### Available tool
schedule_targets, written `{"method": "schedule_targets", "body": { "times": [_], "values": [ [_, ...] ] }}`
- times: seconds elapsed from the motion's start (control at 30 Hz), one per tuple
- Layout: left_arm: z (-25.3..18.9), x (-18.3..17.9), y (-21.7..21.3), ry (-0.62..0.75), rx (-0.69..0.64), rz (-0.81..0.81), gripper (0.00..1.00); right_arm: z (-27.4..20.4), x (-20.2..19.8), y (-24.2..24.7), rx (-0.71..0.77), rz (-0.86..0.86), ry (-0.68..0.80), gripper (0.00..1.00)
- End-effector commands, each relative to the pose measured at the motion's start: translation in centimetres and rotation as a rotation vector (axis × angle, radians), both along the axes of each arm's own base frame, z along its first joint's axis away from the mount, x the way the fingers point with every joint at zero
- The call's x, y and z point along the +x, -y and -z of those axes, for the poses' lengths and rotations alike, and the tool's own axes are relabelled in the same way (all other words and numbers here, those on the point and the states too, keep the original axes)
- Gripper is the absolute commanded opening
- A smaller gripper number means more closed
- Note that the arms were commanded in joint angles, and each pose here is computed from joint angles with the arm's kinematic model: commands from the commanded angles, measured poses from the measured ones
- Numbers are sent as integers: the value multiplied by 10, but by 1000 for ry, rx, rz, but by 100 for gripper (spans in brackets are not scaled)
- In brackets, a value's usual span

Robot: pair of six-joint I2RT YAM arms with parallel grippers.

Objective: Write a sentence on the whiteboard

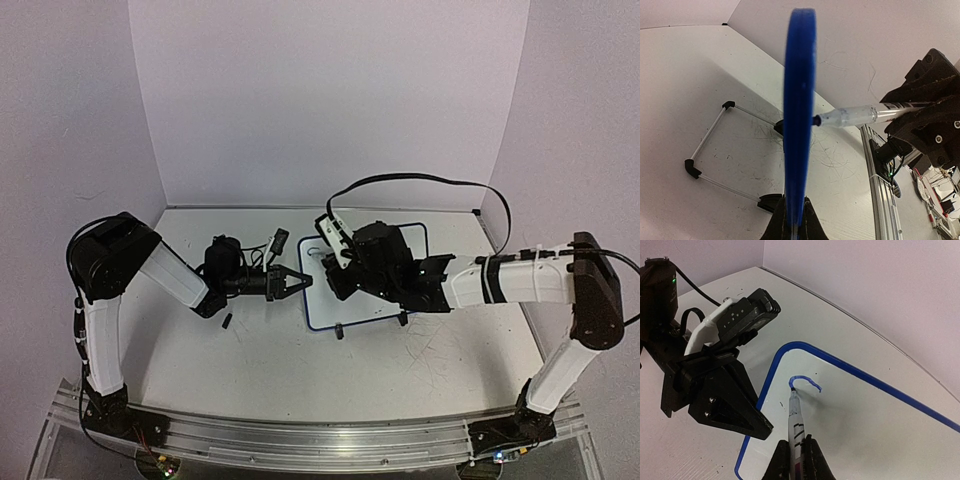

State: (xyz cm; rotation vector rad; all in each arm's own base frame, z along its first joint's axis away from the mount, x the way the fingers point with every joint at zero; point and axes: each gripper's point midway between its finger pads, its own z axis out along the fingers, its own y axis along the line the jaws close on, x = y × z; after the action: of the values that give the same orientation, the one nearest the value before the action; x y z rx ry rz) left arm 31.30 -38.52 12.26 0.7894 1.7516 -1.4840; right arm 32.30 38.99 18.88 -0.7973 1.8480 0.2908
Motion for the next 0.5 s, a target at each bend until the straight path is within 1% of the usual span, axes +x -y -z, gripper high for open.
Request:
{"method": "schedule_targets", "body": {
  "times": [0.0, 0.47],
  "values": [
    [-12, -6, 2, 24, -4, 11, 0, -12, 1, 11, 16, 43, 14, 0],
    [-11, -5, 3, 24, -2, 11, 0, -13, 3, 20, 9, 86, 27, 0]
  ]
}}
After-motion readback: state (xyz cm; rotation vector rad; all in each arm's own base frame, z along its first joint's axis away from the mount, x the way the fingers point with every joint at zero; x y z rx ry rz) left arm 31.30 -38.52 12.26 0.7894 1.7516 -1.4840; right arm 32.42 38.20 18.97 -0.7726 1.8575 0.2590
